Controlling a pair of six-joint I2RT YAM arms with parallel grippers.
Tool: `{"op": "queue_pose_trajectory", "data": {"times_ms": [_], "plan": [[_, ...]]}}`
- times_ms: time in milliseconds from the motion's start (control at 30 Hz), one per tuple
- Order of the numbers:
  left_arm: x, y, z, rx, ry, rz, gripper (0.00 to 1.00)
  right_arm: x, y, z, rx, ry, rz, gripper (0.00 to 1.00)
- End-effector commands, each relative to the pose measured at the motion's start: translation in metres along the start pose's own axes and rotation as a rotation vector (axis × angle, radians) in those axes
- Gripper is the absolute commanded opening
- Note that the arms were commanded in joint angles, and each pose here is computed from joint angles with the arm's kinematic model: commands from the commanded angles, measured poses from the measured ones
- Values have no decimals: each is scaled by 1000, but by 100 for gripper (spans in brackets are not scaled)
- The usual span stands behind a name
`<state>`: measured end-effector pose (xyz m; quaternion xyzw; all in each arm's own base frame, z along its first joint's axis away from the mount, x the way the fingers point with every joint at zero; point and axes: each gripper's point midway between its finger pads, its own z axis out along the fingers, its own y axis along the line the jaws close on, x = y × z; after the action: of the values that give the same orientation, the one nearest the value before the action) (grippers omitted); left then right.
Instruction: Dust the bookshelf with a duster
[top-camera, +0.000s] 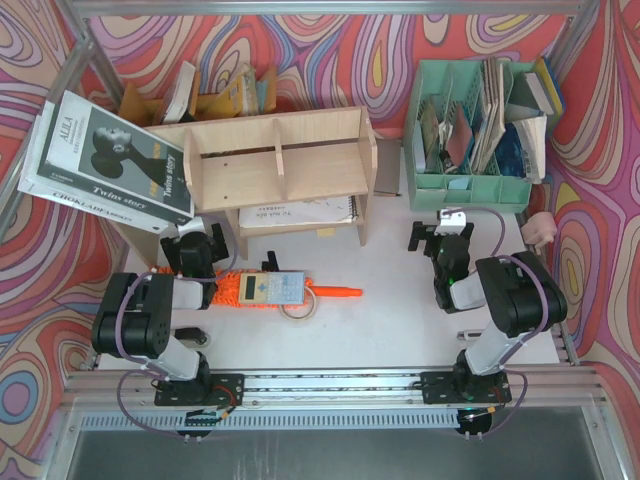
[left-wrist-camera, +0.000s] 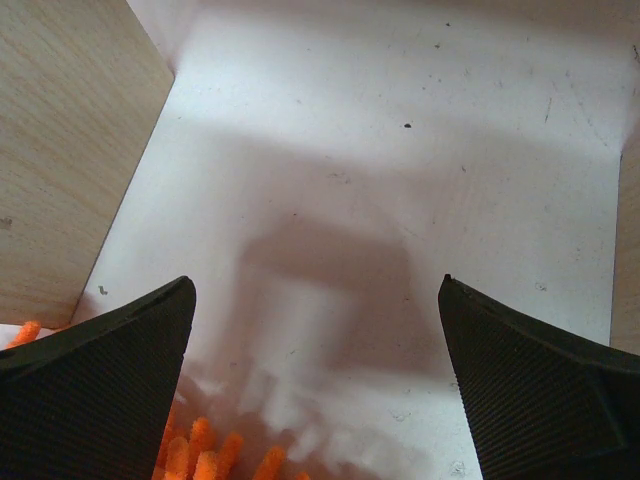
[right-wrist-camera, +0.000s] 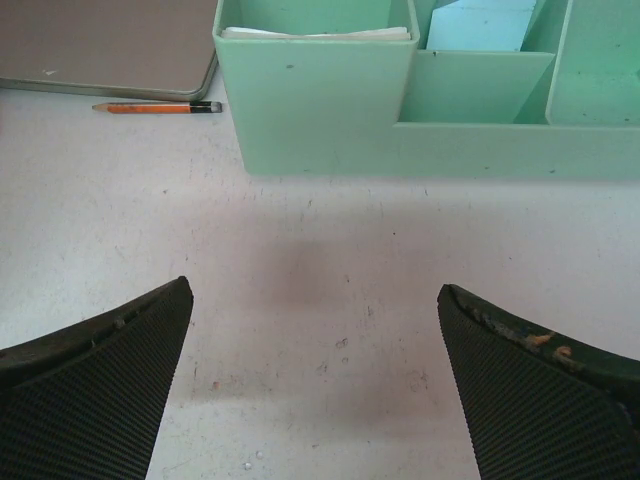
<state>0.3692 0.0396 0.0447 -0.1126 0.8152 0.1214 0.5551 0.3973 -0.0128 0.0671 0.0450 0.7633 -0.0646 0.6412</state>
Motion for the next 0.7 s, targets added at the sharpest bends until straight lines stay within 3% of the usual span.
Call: {"op": "queue_pose_trajectory", "data": {"times_ms": [0, 400, 667], "plan": [[-15, -1, 1, 4, -58, -27, 98, 4, -3, 0, 9, 9, 2, 99], [-15, -1, 1, 2, -59, -28, 98, 3, -3, 0, 8, 6, 2, 99], [-38, 5, -35, 4, -195, -28, 98, -7, 10, -10, -79, -45, -42, 99]]}}
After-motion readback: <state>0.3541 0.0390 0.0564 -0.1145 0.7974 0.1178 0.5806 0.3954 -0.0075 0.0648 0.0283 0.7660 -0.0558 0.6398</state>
